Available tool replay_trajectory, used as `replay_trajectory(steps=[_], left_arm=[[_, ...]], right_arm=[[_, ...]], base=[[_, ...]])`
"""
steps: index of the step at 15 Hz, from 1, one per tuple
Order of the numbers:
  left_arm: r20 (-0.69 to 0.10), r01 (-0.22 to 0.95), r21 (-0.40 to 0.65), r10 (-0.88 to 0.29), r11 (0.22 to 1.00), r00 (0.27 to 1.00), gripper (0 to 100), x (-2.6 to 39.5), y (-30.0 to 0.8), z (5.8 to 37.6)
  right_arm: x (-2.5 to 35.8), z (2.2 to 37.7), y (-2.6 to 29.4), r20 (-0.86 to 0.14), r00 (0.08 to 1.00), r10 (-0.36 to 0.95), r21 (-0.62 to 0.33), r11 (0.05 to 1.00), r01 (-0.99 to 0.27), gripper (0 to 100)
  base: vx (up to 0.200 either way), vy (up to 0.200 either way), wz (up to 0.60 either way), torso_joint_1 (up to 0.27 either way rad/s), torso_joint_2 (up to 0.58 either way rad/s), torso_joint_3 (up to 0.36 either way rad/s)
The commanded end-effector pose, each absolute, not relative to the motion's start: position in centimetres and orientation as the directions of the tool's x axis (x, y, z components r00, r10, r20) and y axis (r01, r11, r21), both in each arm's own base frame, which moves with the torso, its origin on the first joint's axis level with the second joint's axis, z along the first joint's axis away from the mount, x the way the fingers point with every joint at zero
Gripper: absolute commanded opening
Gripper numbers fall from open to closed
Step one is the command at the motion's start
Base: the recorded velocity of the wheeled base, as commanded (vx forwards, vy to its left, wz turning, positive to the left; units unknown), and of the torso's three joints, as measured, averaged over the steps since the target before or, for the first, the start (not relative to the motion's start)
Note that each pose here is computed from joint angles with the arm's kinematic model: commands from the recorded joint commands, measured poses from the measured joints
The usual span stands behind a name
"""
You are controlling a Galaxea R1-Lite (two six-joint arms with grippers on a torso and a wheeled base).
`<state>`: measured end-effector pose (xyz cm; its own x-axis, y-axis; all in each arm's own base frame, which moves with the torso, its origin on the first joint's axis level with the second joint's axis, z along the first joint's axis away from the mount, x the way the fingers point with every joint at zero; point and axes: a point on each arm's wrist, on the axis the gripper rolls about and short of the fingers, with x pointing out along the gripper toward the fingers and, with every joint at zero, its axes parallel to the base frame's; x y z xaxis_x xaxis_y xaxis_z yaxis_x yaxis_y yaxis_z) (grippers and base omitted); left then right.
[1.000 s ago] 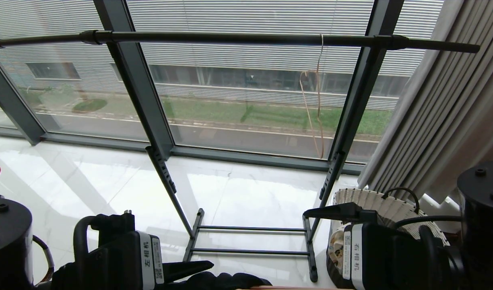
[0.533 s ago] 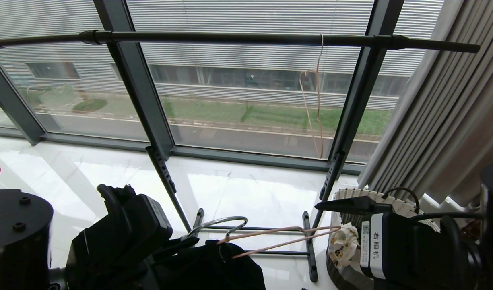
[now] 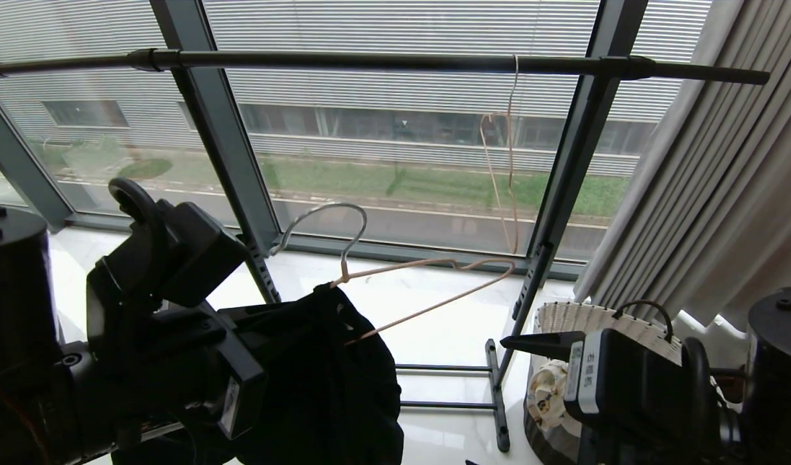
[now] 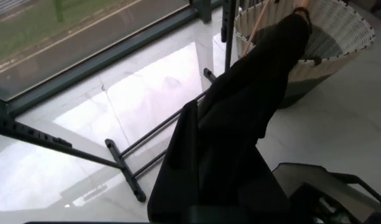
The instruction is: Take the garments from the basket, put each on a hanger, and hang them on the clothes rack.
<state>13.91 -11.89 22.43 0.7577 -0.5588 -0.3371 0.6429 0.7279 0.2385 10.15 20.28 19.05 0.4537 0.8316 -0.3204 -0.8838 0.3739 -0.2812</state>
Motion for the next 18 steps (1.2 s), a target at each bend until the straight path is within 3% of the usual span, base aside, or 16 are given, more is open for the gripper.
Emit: replay_trajectory(steps=[1, 3, 6, 15, 18], left_arm=[[-0.277, 0.657, 0.232, -0.599, 0.717, 0.752, 0, 14.0, -12.5, 23.8], [-0.217, 0.653, 0.231, -0.616, 0.721, 0.757, 0, 14.3, -12.9, 24.5], [-0.199, 0.667, 0.231, -0.637, 0.708, 0.745, 0, 13.8, -13.0, 24.8], [-0.178, 0.708, 0.231, -0.687, 0.667, 0.705, 0, 13.0, -13.9, 25.4], [-0.168, 0.711, 0.231, -0.692, 0.665, 0.702, 0, 12.8, -14.0, 25.7]], right_arm=[[12.1, 16.9, 23.6, -0.301, 0.552, 0.777, -0.202, 0.514, -0.834, 100], [13.8, 16.4, 26.5, -0.237, 0.653, 0.72, -0.169, 0.631, -0.757, 100], [15.3, 16.8, 28.1, -0.198, 0.695, 0.691, -0.15, 0.68, -0.718, 100], [15.2, 15.6, 29.0, -0.231, 0.686, 0.69, -0.164, 0.667, -0.727, 100], [15.8, 14.7, 29.0, -0.249, 0.745, 0.619, -0.189, 0.723, -0.665, 100]], base=[[0.0, 0.0, 0.0, 0.0, 0.0, 0.0], [0.0, 0.0, 0.0, 0.0, 0.0, 0.0], [0.0, 0.0, 0.0, 0.0, 0.0, 0.0], [0.0, 0.0, 0.0, 0.0, 0.0, 0.0], [0.0, 0.0, 0.0, 0.0, 0.0, 0.0]])
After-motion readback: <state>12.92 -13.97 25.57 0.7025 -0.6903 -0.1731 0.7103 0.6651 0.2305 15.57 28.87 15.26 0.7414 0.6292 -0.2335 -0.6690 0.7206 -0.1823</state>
